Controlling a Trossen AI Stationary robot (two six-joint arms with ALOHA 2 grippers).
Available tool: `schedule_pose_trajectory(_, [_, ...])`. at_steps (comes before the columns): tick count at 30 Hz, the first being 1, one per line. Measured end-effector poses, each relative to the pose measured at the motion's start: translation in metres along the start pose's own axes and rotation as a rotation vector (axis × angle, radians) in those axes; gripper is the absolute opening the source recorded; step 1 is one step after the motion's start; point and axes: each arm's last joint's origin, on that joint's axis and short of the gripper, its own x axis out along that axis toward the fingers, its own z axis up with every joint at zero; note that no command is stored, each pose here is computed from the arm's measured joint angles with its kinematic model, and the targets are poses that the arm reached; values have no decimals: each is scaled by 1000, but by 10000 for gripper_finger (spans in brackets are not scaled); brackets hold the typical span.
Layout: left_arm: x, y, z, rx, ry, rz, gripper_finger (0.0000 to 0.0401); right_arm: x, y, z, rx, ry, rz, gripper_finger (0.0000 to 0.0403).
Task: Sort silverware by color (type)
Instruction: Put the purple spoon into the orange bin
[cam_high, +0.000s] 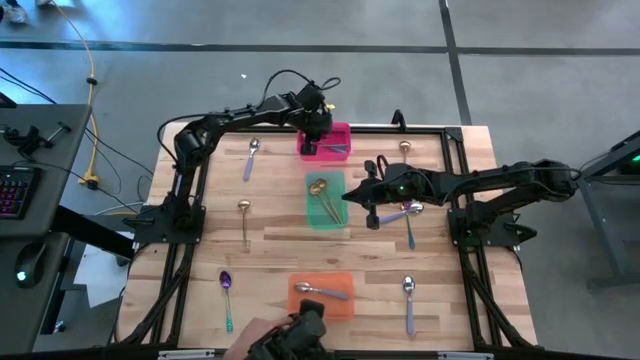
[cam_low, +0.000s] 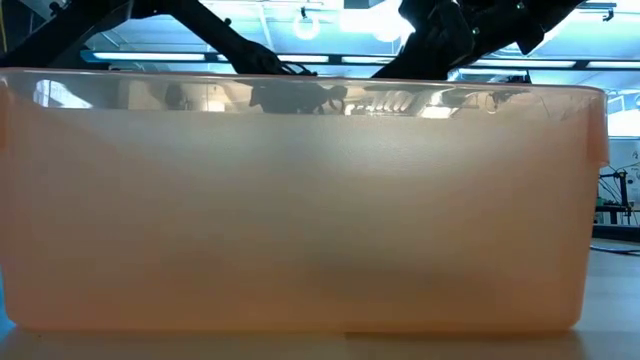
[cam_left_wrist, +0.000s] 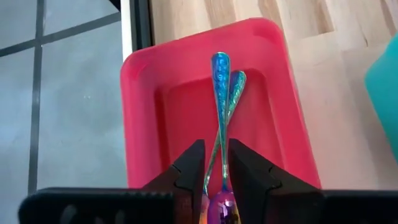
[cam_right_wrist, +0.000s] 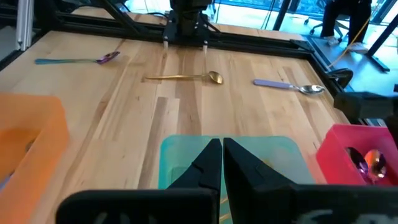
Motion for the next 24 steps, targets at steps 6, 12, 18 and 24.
schedule_pose_trajectory(6, [-25,7,5,-82,-81,2,7,0,-1,-6,43,69,-49,0])
schedule_pose_trajectory(12, [-43,-4,-4,-169,-165,31,2,-2,-2,-18,99,202,-140,0])
schedule_pose_trajectory(18, [-62,-39,-25,-237,-295,107,1,-4,-1,-26,173,282,-159,0])
schedule_pose_trajectory(24, [-80,-95,-53,-286,-448,150,0,-8,3,-36,284,391,-153,3])
